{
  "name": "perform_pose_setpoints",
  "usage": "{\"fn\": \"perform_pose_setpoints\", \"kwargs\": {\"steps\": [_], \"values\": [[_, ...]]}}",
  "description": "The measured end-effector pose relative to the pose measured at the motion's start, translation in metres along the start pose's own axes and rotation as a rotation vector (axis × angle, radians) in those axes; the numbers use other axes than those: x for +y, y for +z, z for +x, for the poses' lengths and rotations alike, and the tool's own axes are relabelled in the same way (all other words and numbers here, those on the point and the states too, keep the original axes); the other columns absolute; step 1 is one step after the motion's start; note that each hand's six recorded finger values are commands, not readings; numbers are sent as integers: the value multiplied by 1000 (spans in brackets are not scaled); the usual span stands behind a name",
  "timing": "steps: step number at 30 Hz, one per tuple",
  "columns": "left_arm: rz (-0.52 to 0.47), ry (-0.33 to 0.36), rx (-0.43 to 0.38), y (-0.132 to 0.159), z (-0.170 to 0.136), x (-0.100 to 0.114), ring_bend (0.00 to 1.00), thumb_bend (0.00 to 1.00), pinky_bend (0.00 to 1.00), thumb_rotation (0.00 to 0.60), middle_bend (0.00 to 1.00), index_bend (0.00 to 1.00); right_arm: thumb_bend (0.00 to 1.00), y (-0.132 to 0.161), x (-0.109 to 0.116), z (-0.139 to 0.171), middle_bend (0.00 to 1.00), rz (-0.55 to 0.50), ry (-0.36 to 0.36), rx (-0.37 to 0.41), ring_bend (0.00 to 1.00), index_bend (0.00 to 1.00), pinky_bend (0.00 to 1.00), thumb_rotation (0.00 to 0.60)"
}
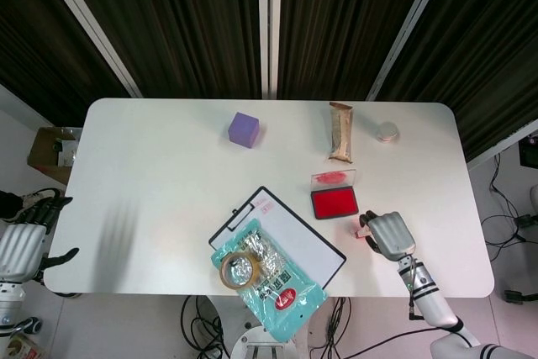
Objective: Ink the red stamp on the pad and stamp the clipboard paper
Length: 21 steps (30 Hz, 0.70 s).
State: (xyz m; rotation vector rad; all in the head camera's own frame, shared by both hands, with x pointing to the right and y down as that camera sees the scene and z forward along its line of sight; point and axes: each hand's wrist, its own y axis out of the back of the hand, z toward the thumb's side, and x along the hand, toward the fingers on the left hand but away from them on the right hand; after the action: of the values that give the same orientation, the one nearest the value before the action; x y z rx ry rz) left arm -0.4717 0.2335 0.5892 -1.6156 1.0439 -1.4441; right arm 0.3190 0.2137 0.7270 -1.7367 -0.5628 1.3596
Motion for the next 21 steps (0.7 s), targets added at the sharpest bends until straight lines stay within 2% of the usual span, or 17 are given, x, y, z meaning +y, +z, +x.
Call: {"fn": "perform_pose_setpoints", "kwargs": {"steps": [11,21], "values": [[-3,1,2,-1,0,0,133,0,245,600,164,152,260,1,-1,-2,483,5,-12,-6,804,538,1000,600],[-6,-3,3,-2,-1,-1,133,0,244,600,164,152,340,2,4,-6,599,14,-63,-10,840,677,1000,600]]}}
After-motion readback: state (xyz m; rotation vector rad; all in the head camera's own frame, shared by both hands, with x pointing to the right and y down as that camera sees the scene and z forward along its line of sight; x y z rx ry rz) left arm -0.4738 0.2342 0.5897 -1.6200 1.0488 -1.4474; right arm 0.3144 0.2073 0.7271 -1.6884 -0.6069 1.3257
